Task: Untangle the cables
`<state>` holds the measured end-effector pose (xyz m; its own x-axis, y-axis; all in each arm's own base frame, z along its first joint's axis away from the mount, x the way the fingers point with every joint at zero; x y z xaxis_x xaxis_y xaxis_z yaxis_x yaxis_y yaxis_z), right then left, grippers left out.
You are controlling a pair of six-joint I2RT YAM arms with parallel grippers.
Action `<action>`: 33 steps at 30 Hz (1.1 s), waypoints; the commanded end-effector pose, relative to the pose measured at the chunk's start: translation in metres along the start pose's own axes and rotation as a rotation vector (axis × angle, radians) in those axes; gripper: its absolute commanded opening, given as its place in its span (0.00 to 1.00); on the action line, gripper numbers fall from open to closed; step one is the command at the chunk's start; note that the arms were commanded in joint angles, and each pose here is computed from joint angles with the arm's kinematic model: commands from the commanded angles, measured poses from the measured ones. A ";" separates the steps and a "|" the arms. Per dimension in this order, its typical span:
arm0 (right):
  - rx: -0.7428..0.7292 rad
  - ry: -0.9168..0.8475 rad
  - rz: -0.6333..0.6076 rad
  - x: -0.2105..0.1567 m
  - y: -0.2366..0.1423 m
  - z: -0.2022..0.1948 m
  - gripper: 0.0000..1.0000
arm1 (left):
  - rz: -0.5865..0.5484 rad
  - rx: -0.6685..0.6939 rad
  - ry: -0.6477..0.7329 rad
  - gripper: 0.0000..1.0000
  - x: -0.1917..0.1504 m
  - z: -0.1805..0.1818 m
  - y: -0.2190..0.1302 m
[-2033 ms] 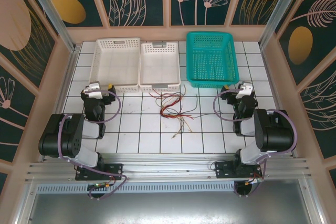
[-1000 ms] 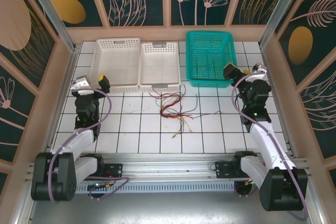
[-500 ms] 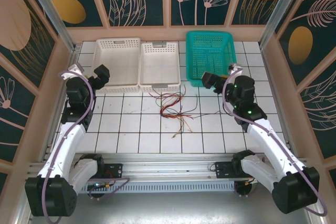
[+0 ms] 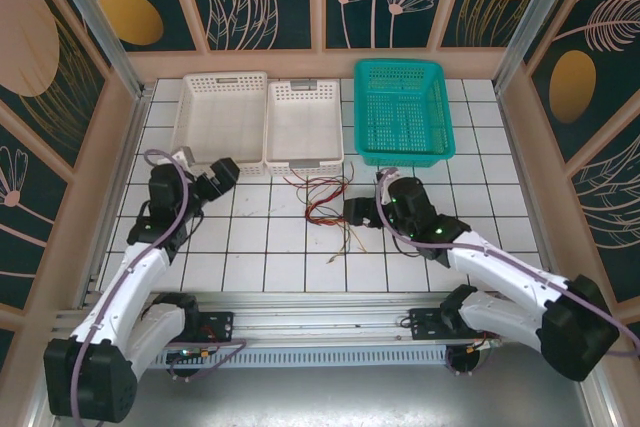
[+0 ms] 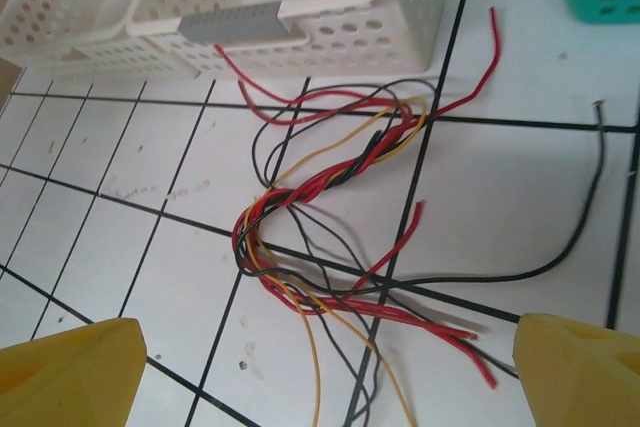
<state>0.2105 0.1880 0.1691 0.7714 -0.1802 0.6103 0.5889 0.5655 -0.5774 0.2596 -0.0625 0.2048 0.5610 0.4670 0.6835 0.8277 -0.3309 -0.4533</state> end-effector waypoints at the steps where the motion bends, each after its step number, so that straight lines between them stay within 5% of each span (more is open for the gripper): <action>1: 0.039 0.011 -0.002 0.000 0.016 0.013 0.94 | 0.040 -0.023 -0.030 0.98 -0.021 0.000 0.001; 19: -0.078 0.067 0.114 0.001 0.113 0.037 0.76 | 0.091 -0.030 -0.051 0.99 -0.070 0.020 -0.001; 33: -0.202 0.086 0.151 -0.008 0.139 0.028 0.63 | 0.106 -0.011 -0.064 0.97 -0.080 0.026 -0.002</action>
<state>0.2809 0.2882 0.0928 0.8753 -0.1654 0.4544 0.4775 0.4444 -0.7580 0.2135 -0.0783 0.1359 0.6554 0.4700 0.5912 0.7552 -0.3973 -0.5214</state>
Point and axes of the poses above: each hand's point on the last joint's axis, 136 mm out from that joint toward the fingers, its own y axis out along the fingers, its own z axis along the line the jaws close on, x = y × z, the point moved 6 cm from there along -y, back along the fingers, and after that the axes turned 8 degrees about y, right-handed, at the moved point
